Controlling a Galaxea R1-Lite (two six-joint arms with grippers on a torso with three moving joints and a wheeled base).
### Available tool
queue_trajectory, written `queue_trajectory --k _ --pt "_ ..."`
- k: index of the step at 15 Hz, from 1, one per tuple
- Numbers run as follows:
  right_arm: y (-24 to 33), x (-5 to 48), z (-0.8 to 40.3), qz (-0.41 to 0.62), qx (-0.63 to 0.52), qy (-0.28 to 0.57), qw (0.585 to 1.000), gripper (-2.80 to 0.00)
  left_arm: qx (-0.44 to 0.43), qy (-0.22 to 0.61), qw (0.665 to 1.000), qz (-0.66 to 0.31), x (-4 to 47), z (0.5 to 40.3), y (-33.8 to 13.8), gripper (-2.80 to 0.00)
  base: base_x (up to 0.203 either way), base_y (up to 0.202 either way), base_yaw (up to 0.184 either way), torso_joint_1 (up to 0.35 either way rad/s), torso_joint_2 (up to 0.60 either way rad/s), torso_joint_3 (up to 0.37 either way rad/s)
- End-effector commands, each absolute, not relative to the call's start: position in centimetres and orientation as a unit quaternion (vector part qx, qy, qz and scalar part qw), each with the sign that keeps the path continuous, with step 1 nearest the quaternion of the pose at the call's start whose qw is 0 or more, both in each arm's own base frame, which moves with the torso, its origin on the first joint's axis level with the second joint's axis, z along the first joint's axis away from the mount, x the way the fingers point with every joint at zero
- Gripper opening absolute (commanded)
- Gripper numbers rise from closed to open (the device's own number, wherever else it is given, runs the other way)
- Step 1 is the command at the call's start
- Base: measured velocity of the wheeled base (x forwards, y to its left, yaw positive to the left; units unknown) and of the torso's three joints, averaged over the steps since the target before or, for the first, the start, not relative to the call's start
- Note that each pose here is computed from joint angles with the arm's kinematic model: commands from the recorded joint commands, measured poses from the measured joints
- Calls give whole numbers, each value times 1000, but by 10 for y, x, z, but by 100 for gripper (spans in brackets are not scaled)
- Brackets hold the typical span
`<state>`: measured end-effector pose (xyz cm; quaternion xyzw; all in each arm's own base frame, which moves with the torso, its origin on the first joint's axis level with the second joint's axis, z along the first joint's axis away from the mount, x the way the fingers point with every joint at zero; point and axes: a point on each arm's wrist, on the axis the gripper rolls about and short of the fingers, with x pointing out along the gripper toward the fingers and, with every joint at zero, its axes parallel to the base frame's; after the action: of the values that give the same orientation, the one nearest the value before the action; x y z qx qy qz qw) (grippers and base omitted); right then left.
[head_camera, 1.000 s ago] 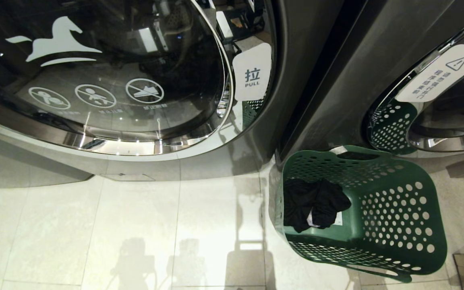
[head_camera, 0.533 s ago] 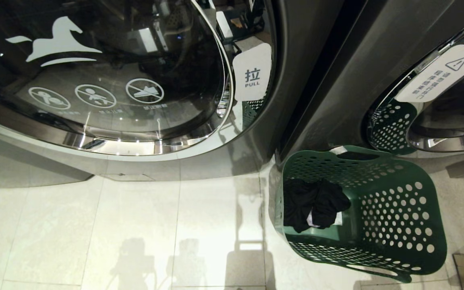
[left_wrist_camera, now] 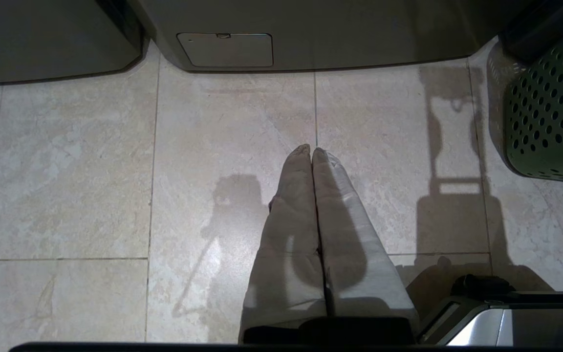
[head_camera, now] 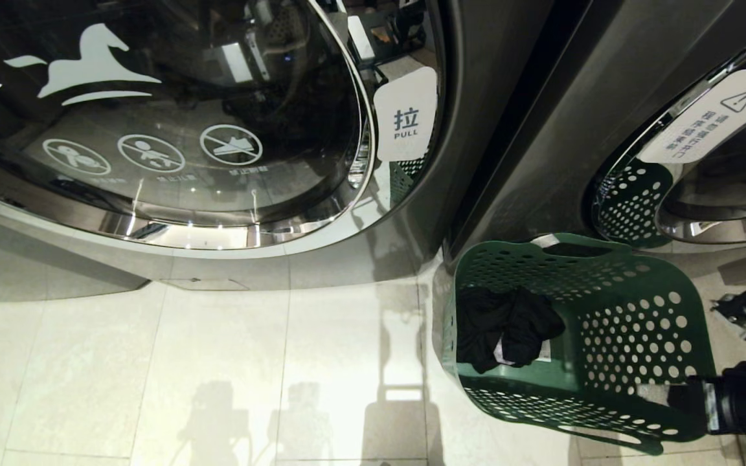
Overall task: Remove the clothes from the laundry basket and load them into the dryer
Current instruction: Take the clothes out of the basket
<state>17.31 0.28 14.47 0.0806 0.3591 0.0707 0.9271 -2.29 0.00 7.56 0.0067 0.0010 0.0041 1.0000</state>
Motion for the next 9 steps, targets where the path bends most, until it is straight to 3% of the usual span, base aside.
queue_trajectory --k 1,9 --pt "2 198 111 64 89 407 907 0 7 1 1000 5 -23 76 0 -280 0 0 0 0 0 0" --pt "-1 267 17 56 102 426 897 0 7 1 1000 4 -23 76 0 -280 0 0 0 0 0 0"
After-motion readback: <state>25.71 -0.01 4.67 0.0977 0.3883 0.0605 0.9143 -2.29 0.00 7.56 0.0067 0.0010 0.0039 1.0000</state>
